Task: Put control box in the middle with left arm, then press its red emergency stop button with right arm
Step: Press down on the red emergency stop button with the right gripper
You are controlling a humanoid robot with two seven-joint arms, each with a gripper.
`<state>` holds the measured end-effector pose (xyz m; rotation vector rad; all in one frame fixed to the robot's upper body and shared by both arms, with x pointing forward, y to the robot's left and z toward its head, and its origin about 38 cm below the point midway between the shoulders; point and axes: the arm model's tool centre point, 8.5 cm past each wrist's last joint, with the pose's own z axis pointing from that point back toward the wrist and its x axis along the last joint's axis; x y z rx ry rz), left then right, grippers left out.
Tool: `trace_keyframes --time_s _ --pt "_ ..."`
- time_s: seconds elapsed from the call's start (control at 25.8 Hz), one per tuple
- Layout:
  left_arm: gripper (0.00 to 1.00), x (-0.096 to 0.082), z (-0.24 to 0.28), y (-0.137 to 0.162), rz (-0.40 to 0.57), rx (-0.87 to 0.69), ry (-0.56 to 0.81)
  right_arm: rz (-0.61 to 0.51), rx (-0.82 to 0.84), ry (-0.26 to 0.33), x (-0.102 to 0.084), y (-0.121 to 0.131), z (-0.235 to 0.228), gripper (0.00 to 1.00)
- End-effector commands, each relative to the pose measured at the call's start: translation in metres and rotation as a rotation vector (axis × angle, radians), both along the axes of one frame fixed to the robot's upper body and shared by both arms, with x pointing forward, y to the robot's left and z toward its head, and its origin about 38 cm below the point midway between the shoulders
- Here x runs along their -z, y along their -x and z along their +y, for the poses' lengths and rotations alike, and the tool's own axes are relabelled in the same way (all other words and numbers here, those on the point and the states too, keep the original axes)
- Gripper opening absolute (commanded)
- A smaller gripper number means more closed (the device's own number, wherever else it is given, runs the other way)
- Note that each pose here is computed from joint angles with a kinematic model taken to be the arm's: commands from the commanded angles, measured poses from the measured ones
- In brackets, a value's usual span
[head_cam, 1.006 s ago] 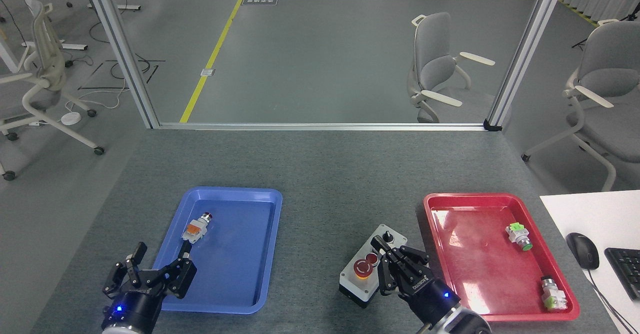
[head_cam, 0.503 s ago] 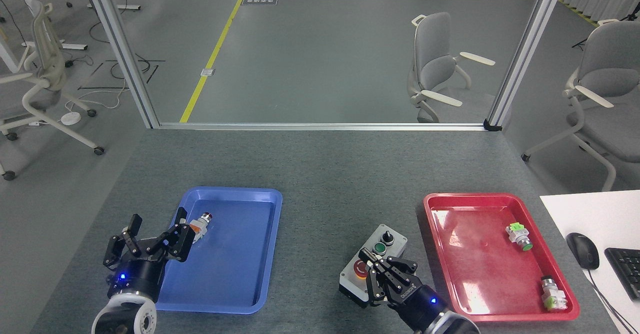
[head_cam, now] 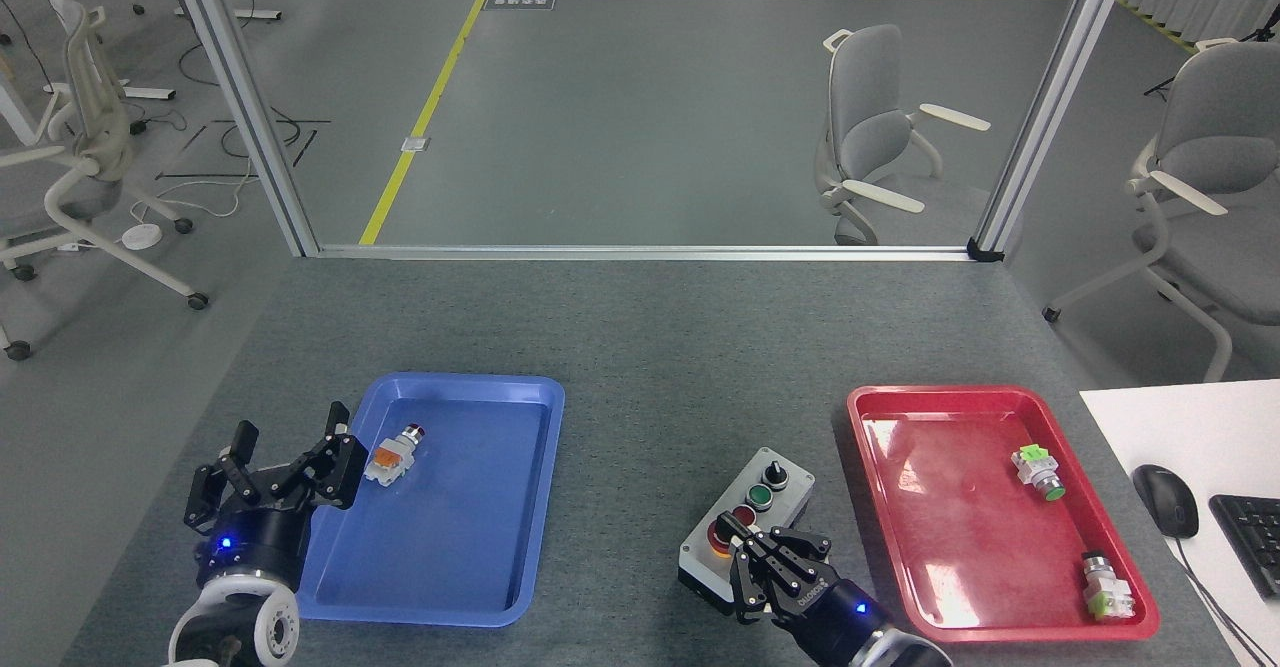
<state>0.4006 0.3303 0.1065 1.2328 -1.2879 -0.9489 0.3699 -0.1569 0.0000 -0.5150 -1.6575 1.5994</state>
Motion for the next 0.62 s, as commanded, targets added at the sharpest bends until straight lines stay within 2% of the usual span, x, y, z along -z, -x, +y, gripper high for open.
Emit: trace_keyframes --time_s 0.0,0.19,0.35,0.58 --pt "0.99 -0.001 0.003 -0.001 0.009 0.011 -0.014 0.029 0.001 0.013 0.007 0.002 -0.001 0.0" --pt "0.99 -0.017 -0.001 -0.013 -0.028 0.018 -0.018 0.056 -0.008 0.03 0.013 0.004 0.0 0.0" --pt "0.99 -0.017 -0.002 -0.016 -0.027 0.018 -0.015 0.106 -0.015 0.058 0.023 0.007 -0.001 0.0" --pt "0.99 -0.019 0.0 -0.017 -0.03 0.017 -0.021 0.112 -0.022 0.059 0.026 0.009 0.001 0.0"
